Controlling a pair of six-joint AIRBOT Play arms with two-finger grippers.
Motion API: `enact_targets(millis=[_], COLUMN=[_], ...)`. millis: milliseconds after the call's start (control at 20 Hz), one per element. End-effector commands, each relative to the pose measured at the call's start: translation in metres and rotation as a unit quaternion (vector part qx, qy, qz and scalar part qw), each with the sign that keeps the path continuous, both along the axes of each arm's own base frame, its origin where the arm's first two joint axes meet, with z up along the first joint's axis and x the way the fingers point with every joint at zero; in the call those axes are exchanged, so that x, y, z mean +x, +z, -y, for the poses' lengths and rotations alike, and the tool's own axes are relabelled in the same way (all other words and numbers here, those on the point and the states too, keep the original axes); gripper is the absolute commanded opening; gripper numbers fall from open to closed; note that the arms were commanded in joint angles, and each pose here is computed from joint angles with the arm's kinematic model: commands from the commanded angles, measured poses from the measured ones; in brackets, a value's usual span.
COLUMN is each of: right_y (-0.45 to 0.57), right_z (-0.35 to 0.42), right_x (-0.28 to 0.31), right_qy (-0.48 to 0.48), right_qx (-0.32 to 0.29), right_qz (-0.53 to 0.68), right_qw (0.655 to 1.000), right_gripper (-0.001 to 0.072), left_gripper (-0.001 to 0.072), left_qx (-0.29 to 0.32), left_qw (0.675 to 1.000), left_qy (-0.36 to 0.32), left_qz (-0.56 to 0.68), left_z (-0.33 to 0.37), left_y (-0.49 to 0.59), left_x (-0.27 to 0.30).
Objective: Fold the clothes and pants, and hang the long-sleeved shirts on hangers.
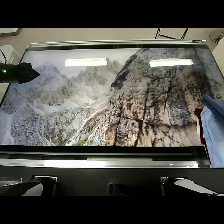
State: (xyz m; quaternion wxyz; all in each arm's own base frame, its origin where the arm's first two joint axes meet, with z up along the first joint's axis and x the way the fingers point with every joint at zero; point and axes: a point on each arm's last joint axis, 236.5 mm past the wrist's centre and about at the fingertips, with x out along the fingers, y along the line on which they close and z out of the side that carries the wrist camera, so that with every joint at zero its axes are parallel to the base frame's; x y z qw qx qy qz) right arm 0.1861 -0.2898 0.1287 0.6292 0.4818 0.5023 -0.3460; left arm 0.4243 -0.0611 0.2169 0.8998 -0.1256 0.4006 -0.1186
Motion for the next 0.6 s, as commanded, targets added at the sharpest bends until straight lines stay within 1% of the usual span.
enact_targets(millis=[0, 200, 350, 400, 450, 500, 550], right_y=[-0.059, -0.101, -0.108, -0.108, -0.107, -0.103, -0.092], right_z=[-0.007, -0.01, -0.006, -0.003, 0.0, -0.001, 0.001], right_x=[-0.063, -0.067, -0.076, -0.078, -0.075, -0.065, -0.05], right_qy=[-0.002, -0.002, -0.001, -0.002, 0.001, 0.024, 0.039], right_qx=[0.013, 0.017, 0.007, 0.001, -0.005, -0.006, -0.013], right_qz=[-0.132, -0.139, -0.158, -0.162, -0.154, -0.134, -0.101], right_qw=[0.991, 0.99, 0.987, 0.987, 0.988, 0.991, 0.994], right_gripper=[0.0037, 0.0037, 0.0037, 0.0084, 0.0433, 0.0697, 0.0716], left_gripper=[0.0025, 0.0025, 0.0025, 0.0026, 0.0025, 0.0025, 0.0025], left_qx=[-0.001, -0.009, -0.012, -0.012, -0.012, -0.017, -0.036], left_qw=[1.0, 1.0, 1.0, 1.0, 1.0, 1.0, 0.999], left_qy=[-0.002, -0.004, -0.006, -0.006, -0.006, -0.007, -0.015], left_qz=[-0.001, 0.0, 0.0, 0.0, 0.0, 0.001, 0.005], left_z=[0.001, 0.004, 0.006, 0.006, 0.006, 0.008, 0.016], left_y=[0.0, 0.001, 0.002, 0.002, 0.002, 0.003, 0.009], left_x=[0.0, -0.001, -0.001, -0.001, -0.001, -0.001, -0.002])
